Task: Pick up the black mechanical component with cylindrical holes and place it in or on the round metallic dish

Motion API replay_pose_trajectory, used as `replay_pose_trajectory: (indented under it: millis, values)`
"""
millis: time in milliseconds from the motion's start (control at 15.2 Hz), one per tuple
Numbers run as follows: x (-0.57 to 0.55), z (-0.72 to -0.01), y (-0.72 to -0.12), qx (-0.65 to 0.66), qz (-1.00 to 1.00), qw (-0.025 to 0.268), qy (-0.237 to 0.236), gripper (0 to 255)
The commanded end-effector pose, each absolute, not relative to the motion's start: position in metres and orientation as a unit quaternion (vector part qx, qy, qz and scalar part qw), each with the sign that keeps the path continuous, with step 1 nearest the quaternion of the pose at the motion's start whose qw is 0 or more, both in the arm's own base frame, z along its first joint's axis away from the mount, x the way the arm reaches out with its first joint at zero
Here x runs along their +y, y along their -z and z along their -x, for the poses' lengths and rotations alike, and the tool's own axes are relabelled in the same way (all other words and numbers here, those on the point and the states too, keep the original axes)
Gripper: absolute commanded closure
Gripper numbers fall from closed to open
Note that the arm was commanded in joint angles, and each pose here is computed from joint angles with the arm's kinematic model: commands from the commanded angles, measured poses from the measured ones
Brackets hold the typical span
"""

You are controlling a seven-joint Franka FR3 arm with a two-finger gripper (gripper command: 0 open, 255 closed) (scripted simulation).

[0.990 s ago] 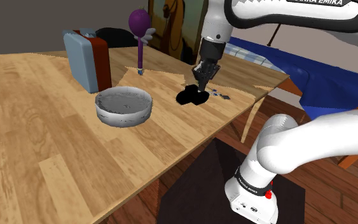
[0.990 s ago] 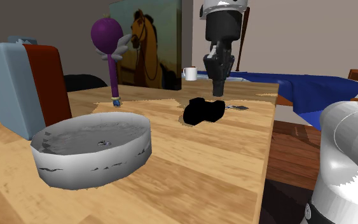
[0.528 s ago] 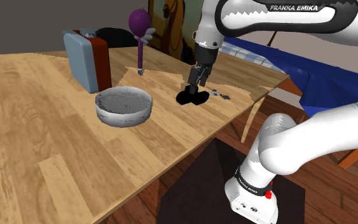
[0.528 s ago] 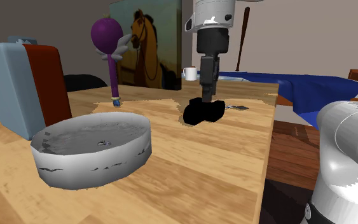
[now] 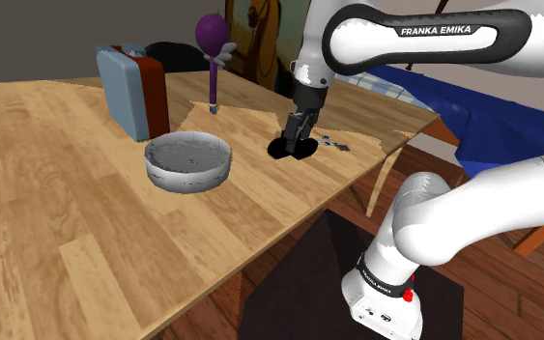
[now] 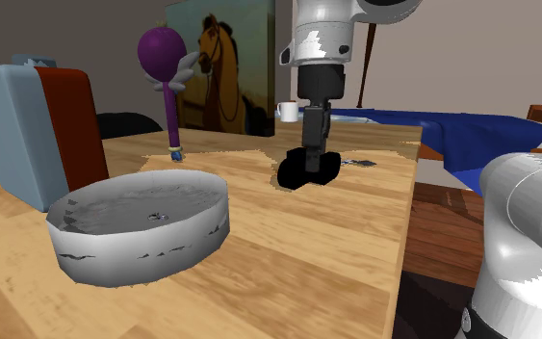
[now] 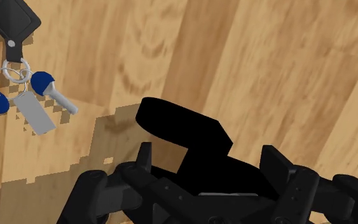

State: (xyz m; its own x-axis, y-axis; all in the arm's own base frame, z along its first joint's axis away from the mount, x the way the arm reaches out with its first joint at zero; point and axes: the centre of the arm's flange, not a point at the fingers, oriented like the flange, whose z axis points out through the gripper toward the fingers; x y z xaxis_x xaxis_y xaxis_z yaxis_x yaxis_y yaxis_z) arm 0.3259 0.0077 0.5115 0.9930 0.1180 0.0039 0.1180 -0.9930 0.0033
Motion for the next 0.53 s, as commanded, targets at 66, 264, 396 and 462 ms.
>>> replay_pose_trajectory:
  millis: [66,264,396,462]
  values:
    - [0.0077,-0.3261,-0.5109,0.059,-0.998,0.002,-0.002,0]
    - [0.0077,-0.3261,-0.511,0.059,-0.998,0.002,-0.002,255]
    - [0.0077,-0.3261,-0.511,0.059,-0.998,0.002,-0.002,255]
    - [0.0077,-0.3261,-0.511,0.059,-0.998,0.002,-0.002,255]
